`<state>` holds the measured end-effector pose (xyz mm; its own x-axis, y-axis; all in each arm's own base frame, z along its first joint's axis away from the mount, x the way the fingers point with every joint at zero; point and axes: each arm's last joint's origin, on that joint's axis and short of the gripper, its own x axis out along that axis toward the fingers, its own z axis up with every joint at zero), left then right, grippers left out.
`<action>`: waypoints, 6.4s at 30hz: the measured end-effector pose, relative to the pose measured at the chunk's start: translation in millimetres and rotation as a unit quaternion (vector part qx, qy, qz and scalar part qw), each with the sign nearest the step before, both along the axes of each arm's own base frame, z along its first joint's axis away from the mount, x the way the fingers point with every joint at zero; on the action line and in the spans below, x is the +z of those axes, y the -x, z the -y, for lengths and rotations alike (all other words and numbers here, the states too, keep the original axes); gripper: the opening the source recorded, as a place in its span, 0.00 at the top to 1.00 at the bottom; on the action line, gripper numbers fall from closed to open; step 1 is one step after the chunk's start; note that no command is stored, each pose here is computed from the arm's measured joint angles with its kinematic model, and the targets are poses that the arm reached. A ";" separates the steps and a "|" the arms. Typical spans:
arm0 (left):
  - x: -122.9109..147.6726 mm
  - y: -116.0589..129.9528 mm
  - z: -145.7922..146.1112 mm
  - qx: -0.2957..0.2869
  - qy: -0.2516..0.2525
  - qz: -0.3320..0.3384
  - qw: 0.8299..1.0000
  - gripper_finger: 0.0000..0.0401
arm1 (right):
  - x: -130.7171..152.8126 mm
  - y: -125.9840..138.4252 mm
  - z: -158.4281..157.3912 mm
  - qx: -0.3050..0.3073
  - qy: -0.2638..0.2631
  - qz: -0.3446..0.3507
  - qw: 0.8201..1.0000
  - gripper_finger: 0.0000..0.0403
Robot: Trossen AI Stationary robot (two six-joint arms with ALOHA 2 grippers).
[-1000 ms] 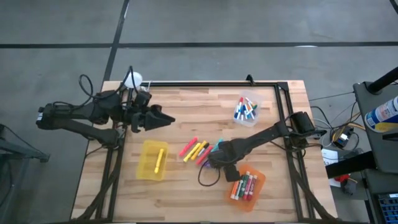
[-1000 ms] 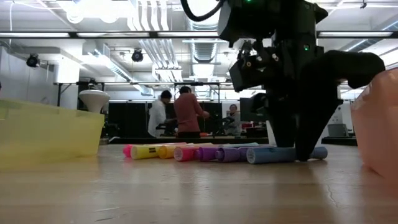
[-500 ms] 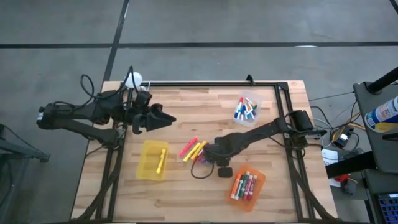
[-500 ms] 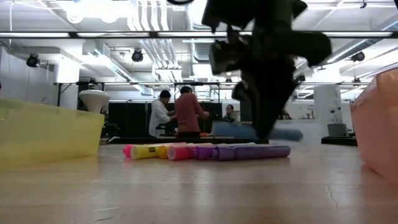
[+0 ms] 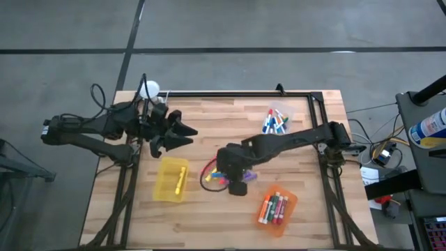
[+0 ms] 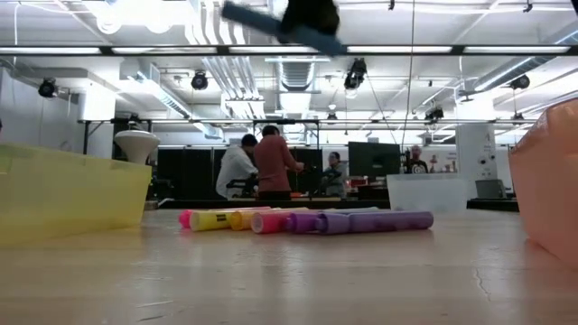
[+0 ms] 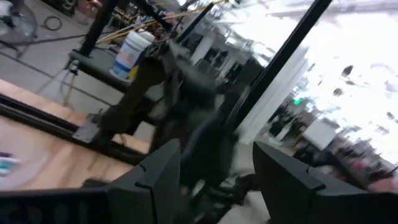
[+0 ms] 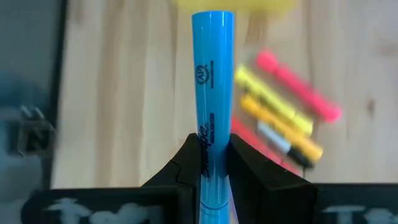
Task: Pick & Place Markers
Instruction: Put the large blue highlighter pen into the yellow bin, then put the large purple highlighter pen into the yellow bin
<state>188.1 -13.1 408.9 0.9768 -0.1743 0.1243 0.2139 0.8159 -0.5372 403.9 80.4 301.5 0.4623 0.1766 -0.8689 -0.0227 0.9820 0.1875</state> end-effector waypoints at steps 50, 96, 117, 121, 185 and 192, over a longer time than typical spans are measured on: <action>-18.3 -10.6 -4.6 0.092 -0.033 -0.078 0.992 0.88 | 122.4 -9.4 43.8 -0.154 -0.003 0.247 0.957 0.83; -225.9 36.3 12.6 0.057 0.277 -0.617 0.734 0.80 | 90.5 5.3 46.2 -0.155 0.060 0.101 0.981 0.55; -186.8 17.4 15.9 -0.008 0.271 -0.545 0.793 0.59 | 46.3 8.5 37.2 -0.082 0.079 -0.002 0.993 0.55; -164.8 11.3 15.5 -0.008 0.254 -0.510 0.821 0.59 | 28.4 11.0 32.2 -0.059 0.093 -0.037 0.993 0.55; -12.4 11.9 7.1 0.037 0.074 -0.245 0.966 0.59 | -143.7 51.1 4.1 0.036 0.039 -0.183 0.982 0.85; -12.1 11.7 5.6 0.058 0.012 -0.234 0.971 0.59 | -99.4 27.8 3.5 0.029 0.033 -0.125 0.991 0.85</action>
